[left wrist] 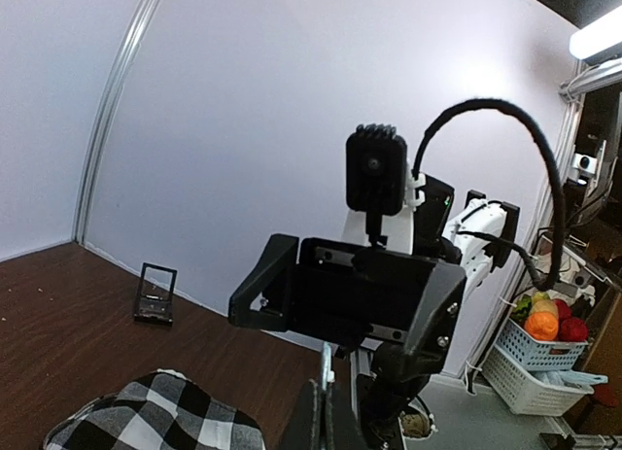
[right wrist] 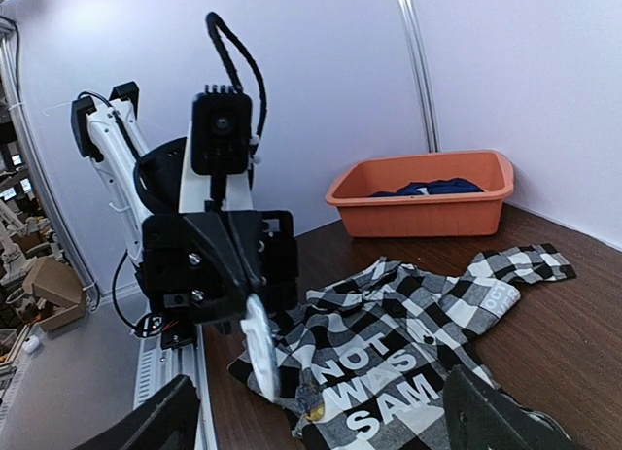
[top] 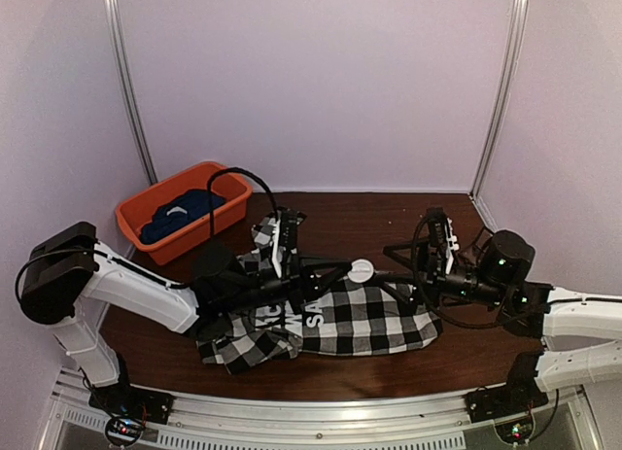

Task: Pin the brooch onto the clothing
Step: Pass from the left arm to the right

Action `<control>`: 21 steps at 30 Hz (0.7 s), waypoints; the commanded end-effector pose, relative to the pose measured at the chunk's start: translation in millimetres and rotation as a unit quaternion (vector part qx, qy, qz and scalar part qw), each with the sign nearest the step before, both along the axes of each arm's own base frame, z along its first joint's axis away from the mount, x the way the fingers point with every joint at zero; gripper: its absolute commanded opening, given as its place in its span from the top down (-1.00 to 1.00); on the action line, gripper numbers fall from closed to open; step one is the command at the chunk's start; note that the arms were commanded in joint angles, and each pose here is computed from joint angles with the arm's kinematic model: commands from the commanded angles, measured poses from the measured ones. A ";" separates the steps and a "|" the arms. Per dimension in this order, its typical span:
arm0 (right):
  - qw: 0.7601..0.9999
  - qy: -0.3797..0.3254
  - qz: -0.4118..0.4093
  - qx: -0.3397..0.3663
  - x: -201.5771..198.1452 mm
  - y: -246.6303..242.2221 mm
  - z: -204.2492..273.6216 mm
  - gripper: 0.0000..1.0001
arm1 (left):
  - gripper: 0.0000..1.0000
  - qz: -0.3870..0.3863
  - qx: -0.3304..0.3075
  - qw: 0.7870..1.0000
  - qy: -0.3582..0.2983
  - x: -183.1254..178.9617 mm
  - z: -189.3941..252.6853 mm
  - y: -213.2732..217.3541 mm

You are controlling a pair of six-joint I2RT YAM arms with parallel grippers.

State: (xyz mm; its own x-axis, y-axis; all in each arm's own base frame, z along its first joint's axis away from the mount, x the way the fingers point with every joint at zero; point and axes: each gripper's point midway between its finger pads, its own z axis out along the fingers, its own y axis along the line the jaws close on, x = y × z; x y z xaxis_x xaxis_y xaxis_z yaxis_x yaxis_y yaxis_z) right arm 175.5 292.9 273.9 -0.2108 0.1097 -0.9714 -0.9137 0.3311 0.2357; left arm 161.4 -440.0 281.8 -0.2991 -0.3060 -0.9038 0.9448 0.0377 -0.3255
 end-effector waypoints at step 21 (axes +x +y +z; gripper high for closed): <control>0.998 0.024 0.049 0.016 -0.8 42.1 6.1 -0.46 | 1.00 0.003 -0.153 0.987 -0.039 -7.8 53.8 45.9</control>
